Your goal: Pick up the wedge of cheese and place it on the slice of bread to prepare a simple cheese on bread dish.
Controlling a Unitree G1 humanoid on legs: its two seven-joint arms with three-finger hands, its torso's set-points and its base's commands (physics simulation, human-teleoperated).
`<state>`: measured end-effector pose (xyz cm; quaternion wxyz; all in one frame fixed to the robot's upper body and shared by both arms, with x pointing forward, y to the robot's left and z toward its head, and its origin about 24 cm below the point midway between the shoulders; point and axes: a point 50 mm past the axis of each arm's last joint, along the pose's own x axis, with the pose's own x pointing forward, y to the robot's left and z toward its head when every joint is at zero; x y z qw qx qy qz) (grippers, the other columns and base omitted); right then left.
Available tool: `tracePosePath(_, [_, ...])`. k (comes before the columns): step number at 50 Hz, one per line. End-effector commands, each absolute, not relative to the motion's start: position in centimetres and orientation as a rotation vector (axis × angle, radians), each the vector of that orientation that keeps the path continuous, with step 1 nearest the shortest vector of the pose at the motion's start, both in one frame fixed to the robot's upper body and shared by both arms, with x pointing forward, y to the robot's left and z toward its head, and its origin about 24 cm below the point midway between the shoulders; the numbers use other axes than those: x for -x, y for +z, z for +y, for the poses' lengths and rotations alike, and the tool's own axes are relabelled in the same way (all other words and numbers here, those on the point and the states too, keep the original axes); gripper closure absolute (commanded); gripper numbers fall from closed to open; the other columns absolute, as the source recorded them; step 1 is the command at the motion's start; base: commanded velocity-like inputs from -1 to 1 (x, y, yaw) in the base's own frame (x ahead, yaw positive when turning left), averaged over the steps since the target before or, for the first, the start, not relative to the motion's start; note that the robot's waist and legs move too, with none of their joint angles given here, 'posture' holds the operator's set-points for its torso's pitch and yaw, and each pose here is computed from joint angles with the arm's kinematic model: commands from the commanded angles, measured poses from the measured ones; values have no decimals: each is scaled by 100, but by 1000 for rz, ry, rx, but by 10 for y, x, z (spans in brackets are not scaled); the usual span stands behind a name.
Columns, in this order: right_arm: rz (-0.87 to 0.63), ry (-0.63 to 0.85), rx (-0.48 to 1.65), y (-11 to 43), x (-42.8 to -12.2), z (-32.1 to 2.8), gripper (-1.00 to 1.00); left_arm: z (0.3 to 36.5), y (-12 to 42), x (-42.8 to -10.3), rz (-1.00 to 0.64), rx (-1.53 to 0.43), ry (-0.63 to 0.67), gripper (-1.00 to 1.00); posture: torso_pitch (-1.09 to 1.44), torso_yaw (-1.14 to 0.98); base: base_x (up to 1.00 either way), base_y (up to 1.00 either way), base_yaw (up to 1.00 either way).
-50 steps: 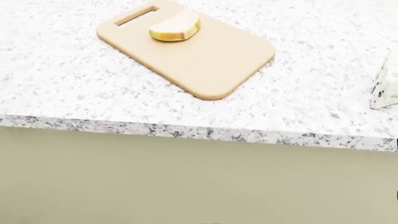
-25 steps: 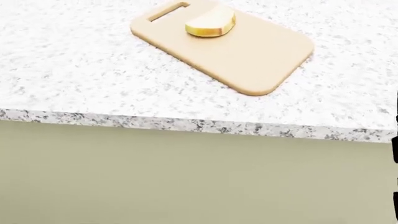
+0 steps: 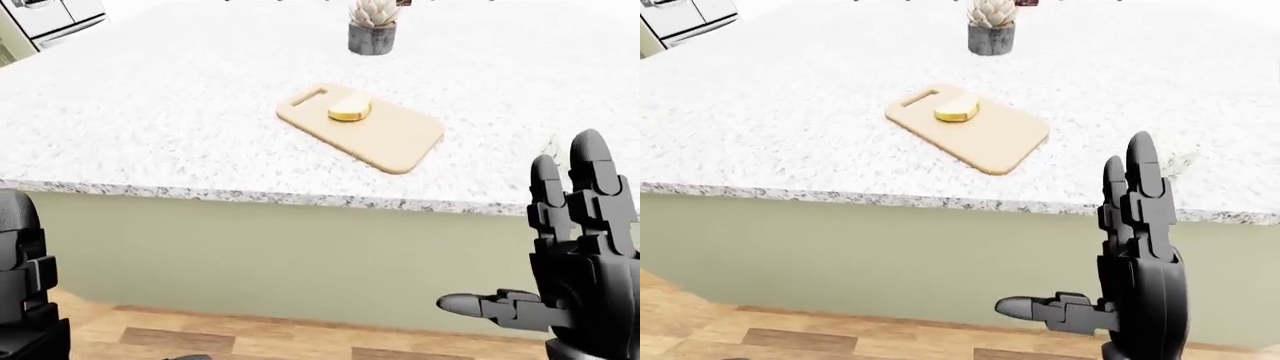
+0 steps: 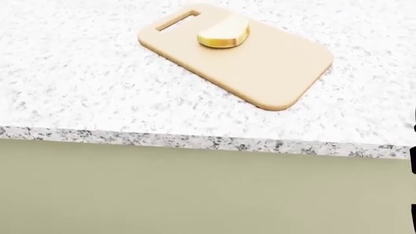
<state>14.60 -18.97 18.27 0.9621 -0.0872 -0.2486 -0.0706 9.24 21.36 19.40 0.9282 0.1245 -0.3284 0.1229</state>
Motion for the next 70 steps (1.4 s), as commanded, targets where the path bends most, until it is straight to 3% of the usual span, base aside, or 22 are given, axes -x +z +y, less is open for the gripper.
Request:
tracePosePath(1, [-597,-128,188,196,-140,-185,-100,210,204,-87,-739,-273,245,-100,0,0,27,0,0])
tracePosePath(70, [-577,-138,202,194,-143,-184,-100,210,204,-88,-737,-272,248,-100,0,0,10,0,0])
